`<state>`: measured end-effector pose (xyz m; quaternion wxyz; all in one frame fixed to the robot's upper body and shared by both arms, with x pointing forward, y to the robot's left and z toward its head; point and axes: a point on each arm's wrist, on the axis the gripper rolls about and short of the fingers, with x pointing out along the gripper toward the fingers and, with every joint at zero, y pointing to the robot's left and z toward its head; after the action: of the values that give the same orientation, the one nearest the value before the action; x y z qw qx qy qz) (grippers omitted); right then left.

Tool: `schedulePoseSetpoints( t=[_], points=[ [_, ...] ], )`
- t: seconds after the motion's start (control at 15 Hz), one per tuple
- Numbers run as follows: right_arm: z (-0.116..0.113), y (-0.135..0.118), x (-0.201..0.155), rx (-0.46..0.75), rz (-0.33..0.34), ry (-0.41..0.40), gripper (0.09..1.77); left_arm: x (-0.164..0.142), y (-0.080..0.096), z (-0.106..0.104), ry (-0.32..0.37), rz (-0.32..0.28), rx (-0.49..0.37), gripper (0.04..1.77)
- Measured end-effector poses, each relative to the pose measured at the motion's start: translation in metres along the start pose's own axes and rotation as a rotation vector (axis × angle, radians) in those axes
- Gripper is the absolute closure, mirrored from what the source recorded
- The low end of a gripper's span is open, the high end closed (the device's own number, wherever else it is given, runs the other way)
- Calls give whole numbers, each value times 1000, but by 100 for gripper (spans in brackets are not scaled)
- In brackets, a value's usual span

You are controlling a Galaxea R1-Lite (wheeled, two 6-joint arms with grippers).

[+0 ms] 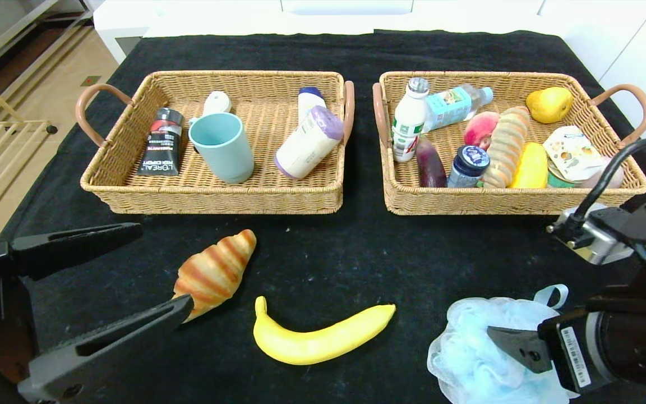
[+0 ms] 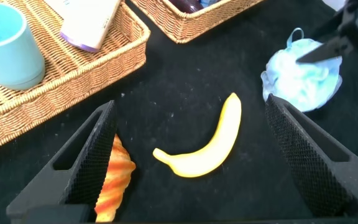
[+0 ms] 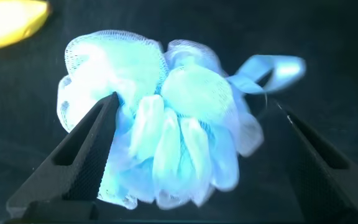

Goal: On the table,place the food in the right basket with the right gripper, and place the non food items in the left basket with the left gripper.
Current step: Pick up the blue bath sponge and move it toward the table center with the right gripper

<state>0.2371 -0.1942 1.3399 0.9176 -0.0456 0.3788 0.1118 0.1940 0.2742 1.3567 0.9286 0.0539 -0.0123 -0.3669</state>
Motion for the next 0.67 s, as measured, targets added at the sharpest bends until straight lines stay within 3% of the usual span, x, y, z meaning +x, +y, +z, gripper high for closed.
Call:
schedulePoseSetpoints(
  t=[0.67],
  points=[
    [-19,22,44,-43,-11,94,21,-1,0,1,-8,1,3,9]
  ],
)
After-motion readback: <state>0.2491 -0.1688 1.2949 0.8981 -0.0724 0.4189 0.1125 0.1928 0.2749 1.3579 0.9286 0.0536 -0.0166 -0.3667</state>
